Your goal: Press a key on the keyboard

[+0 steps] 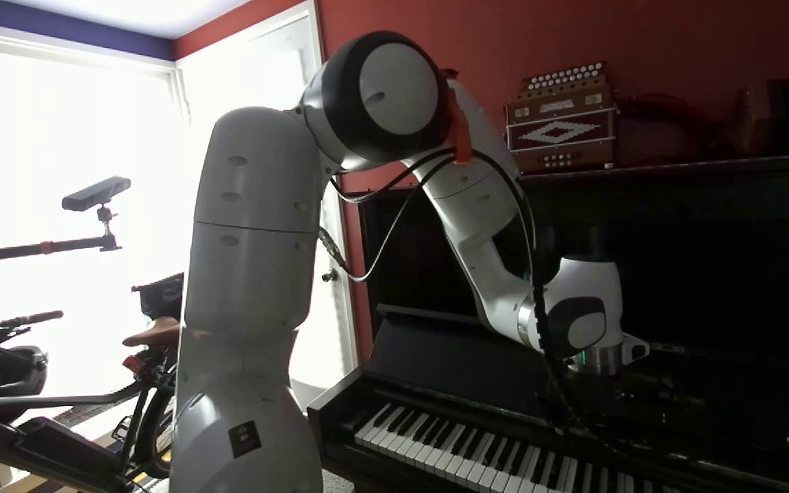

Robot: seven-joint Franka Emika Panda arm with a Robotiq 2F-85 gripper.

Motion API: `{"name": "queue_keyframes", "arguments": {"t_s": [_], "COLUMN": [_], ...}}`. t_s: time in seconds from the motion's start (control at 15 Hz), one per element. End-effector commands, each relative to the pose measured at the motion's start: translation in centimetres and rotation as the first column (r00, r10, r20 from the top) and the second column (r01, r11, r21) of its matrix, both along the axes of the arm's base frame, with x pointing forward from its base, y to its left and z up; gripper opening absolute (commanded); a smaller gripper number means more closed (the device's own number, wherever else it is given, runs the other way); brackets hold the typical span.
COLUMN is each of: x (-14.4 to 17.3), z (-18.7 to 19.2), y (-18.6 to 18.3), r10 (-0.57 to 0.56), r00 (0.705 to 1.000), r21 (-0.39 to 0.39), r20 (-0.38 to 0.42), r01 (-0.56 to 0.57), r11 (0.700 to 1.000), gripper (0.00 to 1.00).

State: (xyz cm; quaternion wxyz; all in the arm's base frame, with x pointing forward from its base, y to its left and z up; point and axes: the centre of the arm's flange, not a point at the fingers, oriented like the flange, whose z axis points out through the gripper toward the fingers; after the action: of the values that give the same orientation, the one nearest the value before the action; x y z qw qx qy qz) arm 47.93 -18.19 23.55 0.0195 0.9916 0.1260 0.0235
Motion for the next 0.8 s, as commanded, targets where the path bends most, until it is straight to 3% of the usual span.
{"name": "queue_keyframes", "arguments": {"t_s": [0.0, 0.73], "x": [-2.2, -4.2], "z": [3.5, 13.7], "y": [0.7, 2.7], "r10": [-0.055, -0.109], "r00": [0.998, 0.990], "r21": [0.012, -0.041], "r20": [0.013, 0.086], "r01": [0.055, 0.113], "r11": [0.998, 0.993], "gripper": [1.00, 1.00]}}
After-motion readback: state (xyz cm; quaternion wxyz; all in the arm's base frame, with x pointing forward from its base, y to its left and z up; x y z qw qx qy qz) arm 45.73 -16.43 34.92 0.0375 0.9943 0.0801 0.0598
